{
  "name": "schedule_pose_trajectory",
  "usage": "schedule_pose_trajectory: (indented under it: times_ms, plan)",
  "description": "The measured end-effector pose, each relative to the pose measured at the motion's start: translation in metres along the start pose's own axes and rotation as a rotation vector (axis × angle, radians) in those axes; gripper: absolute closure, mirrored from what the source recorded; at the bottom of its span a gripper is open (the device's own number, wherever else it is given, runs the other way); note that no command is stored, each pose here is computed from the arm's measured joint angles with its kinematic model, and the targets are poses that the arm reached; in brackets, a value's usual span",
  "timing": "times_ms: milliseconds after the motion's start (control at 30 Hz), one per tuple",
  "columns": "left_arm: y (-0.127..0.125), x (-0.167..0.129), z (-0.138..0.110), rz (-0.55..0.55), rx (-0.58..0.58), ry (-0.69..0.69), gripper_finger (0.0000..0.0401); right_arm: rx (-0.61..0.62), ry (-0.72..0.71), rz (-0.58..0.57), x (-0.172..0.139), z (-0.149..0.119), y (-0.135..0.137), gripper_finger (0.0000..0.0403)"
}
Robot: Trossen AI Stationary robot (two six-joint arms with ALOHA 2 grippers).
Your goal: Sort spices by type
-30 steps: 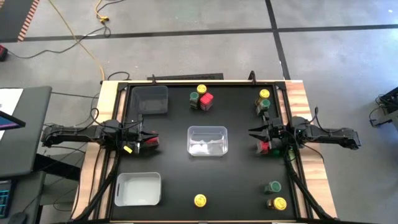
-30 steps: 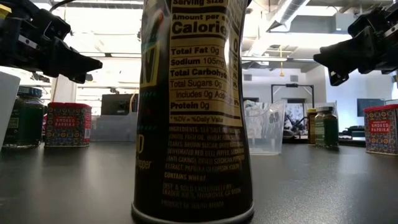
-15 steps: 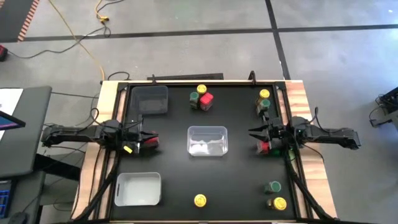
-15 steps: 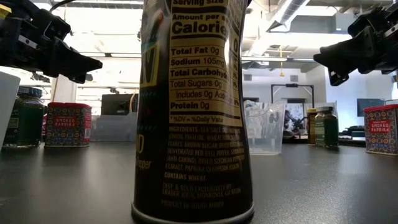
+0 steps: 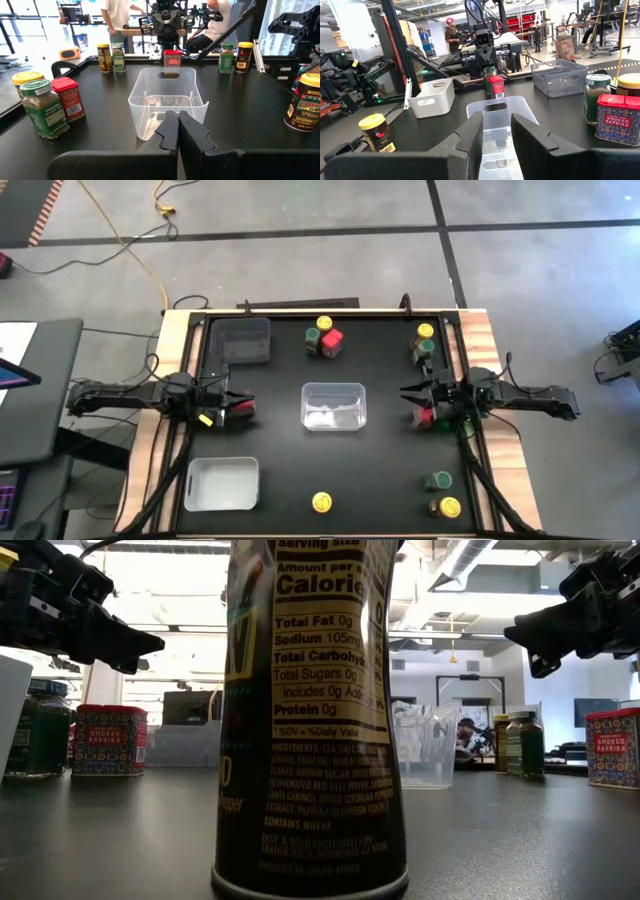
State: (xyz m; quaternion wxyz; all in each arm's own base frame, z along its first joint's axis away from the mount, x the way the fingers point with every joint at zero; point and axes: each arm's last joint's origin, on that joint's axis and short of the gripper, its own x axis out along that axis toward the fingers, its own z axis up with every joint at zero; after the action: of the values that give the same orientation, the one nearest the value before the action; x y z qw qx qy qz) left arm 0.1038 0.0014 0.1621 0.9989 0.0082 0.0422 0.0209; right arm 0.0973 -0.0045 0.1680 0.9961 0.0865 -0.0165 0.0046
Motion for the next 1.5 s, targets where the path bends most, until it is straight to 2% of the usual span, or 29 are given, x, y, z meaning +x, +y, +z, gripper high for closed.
schedule_pose_trajectory:
  times_ms: [1100, 1333, 1500]
  plan:
    - [0.0005, 0.0, 0.0005, 0.014, 0.012, -0.005, 0.0401, 0.0, 0.0, 0.0, 0.0, 0.0, 0.0, 0.0271]
    - [0.0005, 0.0, 0.0004, 0.014, -0.201, -0.005, 0.0401, 0.0, 0.0, 0.001, 0.0, 0.0, 0.0, 0.0271]
    - [0.0019, 0.0001, 0.0003, 0.056, -0.182, -0.008, 0.0401, 0.0, 0.0, 0.0, 0.0, 0.0, 0.0, 0.0271]
